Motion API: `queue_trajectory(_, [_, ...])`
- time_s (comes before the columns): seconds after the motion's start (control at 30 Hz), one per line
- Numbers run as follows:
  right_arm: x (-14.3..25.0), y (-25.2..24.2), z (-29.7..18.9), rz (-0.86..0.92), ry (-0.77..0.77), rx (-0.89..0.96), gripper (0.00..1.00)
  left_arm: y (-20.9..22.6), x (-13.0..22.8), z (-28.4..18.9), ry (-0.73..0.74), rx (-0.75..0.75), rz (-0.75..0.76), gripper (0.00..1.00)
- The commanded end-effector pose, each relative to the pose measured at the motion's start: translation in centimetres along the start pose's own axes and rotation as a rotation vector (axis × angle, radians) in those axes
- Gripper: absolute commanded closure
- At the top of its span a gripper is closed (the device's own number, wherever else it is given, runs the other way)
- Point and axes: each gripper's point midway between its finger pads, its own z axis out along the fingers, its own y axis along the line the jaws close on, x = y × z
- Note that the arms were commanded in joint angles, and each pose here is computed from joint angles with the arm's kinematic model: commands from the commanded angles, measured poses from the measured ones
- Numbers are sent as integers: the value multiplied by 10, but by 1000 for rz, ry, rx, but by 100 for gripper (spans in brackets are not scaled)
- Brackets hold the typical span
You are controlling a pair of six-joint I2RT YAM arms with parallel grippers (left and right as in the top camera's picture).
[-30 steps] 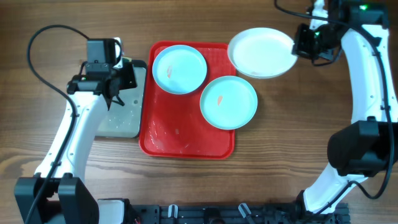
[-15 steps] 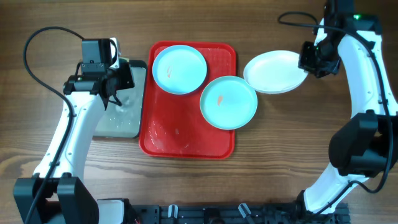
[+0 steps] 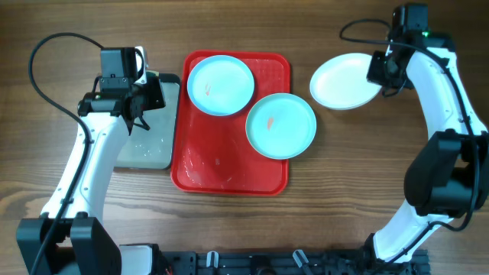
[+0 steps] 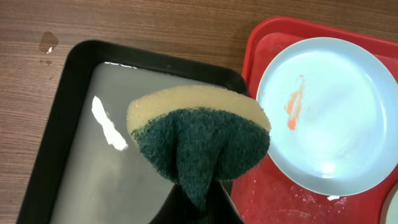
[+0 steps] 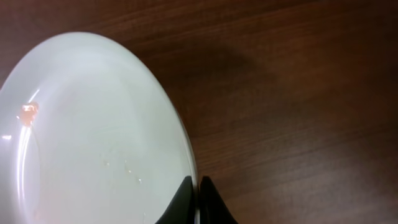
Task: Clean dirty plates on tray and stack at the side
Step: 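Lower the white plate onto the table right of the red tray, then release the white plate and move the right gripper to the light-blue plate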
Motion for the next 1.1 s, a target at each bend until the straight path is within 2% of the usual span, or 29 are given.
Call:
queue_trajectory(0.0, [21, -7, 21, -101, 37, 43, 96, -2, -4, 0, -5, 15, 17, 96])
queue_trajectory(0.27, [60, 18, 55, -197, 94, -94, 96, -2, -6, 0, -13, 15, 24, 96])
queue_trajectory(0.73, [68, 36, 55, -284, 105, -189, 95, -2, -6, 0, -12, 15, 24, 96])
queue_trajectory(0.83, [65, 41, 54, -298, 90, -214, 88, -2, -5, 0, -12, 15, 24, 96])
queue_trajectory(0.93, [56, 47, 45, -292, 71, -251, 75, -2, -6, 0, -12, 15, 24, 96])
queue_trajectory(1.07, [41, 62, 11, -289, 49, -352, 69, -2, -5, 0, -11, 15, 24, 96])
